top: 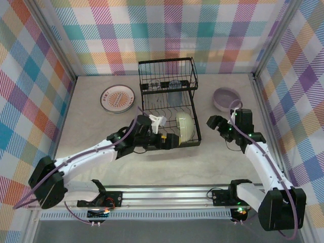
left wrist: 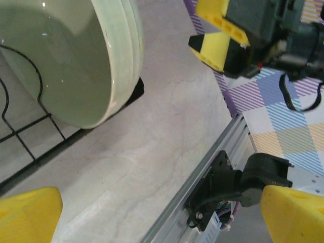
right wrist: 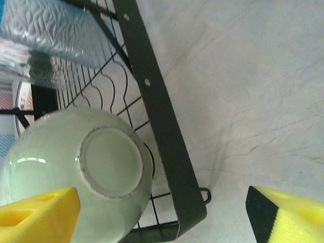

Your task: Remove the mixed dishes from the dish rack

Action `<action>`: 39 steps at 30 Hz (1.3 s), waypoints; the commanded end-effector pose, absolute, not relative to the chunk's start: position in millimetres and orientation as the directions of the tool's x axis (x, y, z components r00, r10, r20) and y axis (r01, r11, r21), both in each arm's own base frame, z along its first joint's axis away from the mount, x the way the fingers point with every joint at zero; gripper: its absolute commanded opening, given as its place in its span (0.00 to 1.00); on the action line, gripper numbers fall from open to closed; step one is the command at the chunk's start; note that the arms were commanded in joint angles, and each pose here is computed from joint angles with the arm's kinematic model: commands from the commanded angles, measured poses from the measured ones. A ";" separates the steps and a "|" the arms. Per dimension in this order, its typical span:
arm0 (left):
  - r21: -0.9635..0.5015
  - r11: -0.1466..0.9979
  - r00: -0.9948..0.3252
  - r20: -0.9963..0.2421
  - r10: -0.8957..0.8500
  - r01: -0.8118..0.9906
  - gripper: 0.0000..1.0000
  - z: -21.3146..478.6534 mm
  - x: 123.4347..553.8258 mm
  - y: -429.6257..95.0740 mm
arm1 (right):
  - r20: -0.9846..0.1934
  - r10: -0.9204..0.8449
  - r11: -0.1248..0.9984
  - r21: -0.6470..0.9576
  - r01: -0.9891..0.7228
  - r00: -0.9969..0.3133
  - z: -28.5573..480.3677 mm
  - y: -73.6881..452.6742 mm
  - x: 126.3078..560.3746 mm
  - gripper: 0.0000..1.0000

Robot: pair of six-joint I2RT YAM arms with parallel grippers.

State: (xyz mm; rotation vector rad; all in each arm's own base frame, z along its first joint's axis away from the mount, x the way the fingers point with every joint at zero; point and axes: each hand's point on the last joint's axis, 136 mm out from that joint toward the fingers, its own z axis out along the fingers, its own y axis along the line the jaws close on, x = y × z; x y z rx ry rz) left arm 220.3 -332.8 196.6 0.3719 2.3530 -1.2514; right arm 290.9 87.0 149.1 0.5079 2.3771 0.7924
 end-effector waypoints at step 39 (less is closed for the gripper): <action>-0.839 0.387 -0.898 -0.436 -0.060 0.382 0.35 189.1 311.1 -389.0 | -0.341 0.232 0.851 0.525 0.020 -0.911 79.8 135.4 280.8 0.68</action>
